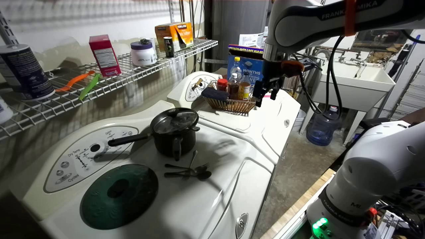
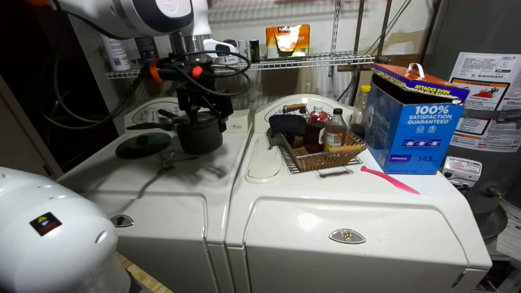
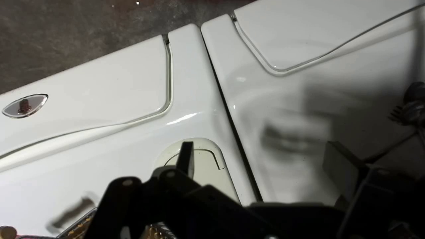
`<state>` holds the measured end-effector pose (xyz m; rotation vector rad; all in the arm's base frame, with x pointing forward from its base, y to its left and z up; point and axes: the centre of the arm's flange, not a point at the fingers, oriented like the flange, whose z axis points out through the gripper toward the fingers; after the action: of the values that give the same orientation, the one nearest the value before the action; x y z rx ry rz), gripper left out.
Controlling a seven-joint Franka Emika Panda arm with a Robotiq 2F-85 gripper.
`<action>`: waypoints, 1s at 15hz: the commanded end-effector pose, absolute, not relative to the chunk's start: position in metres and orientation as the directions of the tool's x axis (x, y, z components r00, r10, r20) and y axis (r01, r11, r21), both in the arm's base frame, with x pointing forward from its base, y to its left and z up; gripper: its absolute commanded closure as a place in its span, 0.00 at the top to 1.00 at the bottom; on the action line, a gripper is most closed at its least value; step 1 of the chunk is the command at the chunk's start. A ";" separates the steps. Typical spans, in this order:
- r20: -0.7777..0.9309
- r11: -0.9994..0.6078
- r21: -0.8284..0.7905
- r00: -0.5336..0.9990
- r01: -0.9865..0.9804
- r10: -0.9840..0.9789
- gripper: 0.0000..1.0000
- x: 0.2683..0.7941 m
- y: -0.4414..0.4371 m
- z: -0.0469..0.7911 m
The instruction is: Put one spoon in the basket
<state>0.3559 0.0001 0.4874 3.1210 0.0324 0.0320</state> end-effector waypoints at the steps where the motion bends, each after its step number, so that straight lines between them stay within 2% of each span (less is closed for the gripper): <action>1: 0.020 -1.000 0.020 1.000 0.021 0.021 1.00 0.356 0.000 0.487; 6: 0.018 -0.999 0.005 0.998 0.052 0.052 1.00 0.357 0.007 0.486; 8: 0.014 -0.994 0.060 0.996 0.092 0.093 1.00 0.362 0.036 0.474; 15: -0.065 -0.874 0.119 0.882 0.472 0.467 1.00 0.350 0.162 0.430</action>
<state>0.3471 0.1218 0.4492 2.9749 0.5173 -0.0466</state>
